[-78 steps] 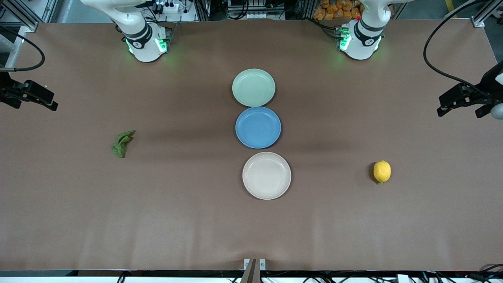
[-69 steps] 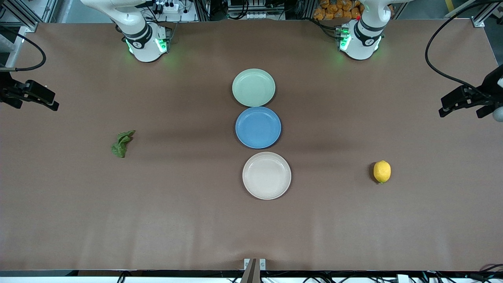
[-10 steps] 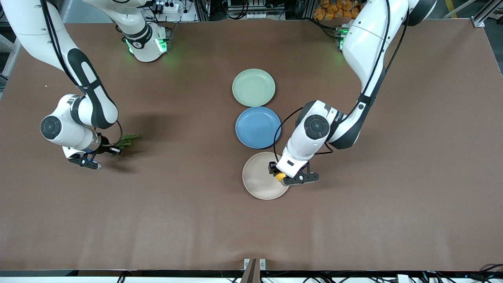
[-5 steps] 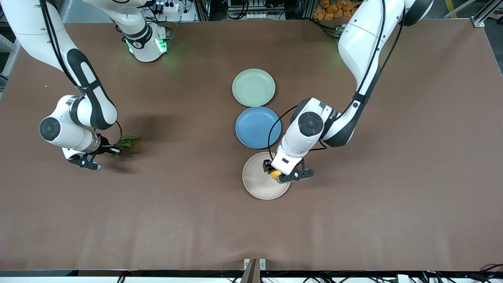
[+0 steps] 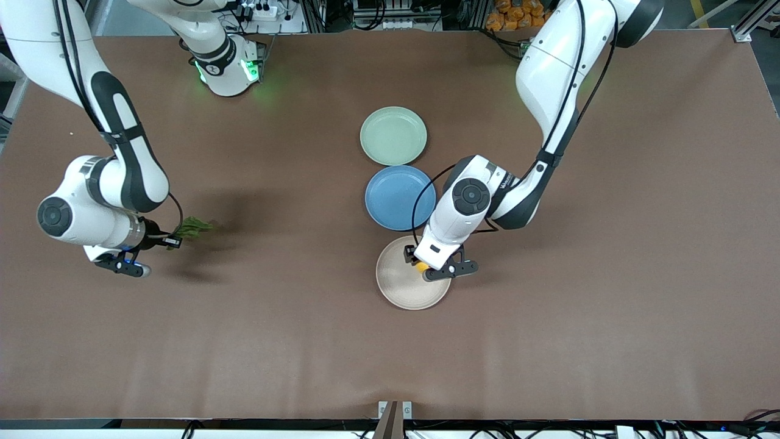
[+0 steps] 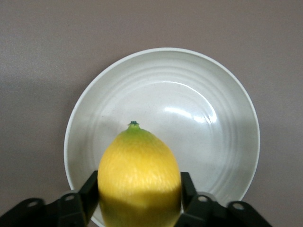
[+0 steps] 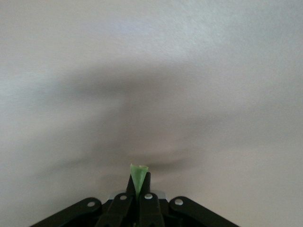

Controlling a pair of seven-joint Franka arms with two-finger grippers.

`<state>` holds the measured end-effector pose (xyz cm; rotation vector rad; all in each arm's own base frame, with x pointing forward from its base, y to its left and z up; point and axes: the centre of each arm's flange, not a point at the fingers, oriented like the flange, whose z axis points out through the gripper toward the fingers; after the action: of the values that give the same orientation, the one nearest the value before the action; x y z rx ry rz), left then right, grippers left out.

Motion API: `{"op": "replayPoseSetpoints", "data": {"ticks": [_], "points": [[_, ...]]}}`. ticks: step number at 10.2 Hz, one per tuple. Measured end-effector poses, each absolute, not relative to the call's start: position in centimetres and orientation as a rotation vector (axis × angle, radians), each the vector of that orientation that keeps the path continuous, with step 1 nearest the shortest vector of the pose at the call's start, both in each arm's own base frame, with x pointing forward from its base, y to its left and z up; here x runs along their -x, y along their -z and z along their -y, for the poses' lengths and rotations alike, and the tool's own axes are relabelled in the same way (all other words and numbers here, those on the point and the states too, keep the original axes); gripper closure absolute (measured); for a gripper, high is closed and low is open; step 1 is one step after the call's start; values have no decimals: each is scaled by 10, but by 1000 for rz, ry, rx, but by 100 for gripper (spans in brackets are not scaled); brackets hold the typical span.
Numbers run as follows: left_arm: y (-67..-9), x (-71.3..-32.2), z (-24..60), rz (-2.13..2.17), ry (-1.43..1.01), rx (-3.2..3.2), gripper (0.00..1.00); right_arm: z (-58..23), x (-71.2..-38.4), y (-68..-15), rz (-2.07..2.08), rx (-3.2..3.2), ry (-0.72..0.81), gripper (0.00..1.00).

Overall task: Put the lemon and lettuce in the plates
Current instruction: 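Open the left gripper to drop the lemon while the right gripper lifts lettuce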

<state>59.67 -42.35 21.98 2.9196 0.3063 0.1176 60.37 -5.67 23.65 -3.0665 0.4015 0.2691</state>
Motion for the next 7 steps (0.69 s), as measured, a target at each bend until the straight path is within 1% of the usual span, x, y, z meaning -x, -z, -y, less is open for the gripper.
{"op": "replayPoseSetpoints", "data": {"ticks": [1,2,4,5,7], "points": [[-223,-598,426,-327,-122,-2911,7,49,-611,-248,-393,3051,-286,97],[-228,-599,429,-352,-130,-2900,0,39,-618,-259,-392,3025,-294,97],[-248,-606,431,-355,-174,-2874,0,13,-627,-270,-394,2990,-285,97],[-269,-613,426,-363,-211,-2860,0,-9,-629,-273,-417,2989,-284,97],[-337,-629,394,-385,-242,-2900,0,-74,-627,-286,-471,2996,-279,97]]}}
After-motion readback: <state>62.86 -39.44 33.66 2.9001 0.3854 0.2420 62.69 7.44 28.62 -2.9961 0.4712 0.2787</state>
